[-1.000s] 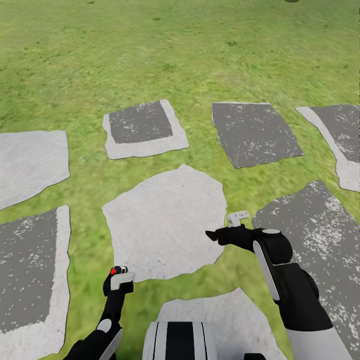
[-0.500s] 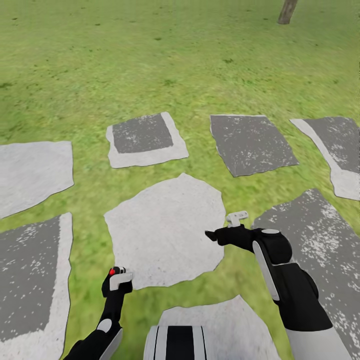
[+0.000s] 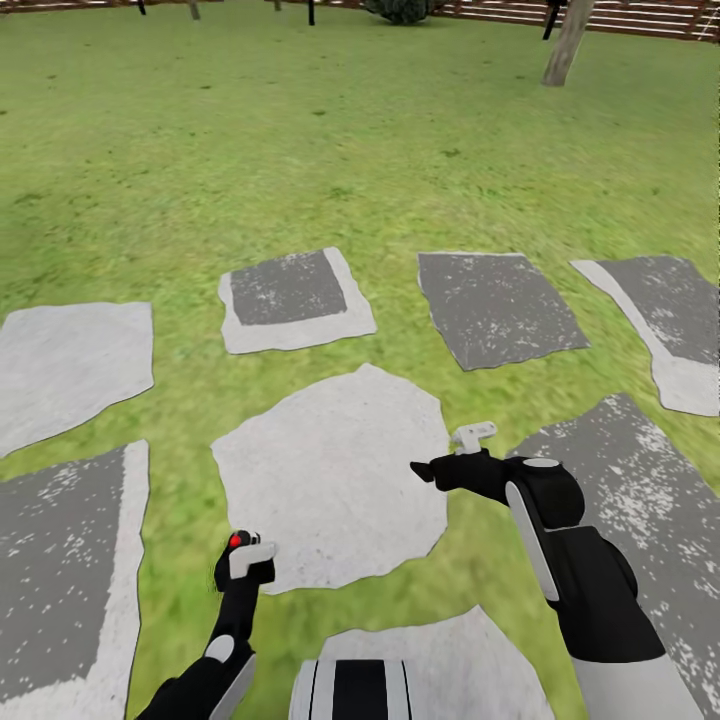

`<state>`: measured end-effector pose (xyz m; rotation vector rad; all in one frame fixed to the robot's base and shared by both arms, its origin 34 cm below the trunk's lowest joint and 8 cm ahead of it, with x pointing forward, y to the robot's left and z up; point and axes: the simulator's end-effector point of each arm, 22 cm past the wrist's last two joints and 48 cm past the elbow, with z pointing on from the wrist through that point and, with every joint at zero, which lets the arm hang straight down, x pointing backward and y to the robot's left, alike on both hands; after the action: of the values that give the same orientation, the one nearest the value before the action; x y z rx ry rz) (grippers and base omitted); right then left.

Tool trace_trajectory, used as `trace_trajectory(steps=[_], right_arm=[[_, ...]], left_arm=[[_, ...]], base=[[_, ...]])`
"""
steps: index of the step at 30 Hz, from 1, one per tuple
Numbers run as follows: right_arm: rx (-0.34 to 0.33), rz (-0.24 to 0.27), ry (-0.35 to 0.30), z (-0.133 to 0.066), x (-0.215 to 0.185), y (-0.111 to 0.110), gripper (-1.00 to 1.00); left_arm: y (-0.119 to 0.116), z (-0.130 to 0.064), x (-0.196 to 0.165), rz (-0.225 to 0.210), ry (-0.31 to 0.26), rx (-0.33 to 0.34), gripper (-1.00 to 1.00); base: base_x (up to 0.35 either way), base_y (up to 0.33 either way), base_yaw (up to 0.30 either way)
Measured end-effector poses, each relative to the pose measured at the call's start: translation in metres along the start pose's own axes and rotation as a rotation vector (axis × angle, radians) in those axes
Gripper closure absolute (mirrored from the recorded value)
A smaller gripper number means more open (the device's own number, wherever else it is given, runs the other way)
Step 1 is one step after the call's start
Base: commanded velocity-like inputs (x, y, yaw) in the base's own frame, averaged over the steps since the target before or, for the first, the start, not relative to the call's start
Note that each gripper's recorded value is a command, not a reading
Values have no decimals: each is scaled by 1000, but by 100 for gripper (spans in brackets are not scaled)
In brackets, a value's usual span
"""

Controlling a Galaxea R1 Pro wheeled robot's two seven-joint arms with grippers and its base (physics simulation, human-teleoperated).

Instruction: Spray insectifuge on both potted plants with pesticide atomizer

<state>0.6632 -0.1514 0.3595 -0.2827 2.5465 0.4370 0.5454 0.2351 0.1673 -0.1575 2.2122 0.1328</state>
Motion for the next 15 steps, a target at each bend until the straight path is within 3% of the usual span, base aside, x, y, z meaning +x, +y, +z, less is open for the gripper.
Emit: trace_trajectory(steps=[15], right_arm=[[11,-18,-59,-27,-26,4,-100]], left_arm=[[-23,4,-56,-25,-48,28,100]], base=[[0,0,0]])
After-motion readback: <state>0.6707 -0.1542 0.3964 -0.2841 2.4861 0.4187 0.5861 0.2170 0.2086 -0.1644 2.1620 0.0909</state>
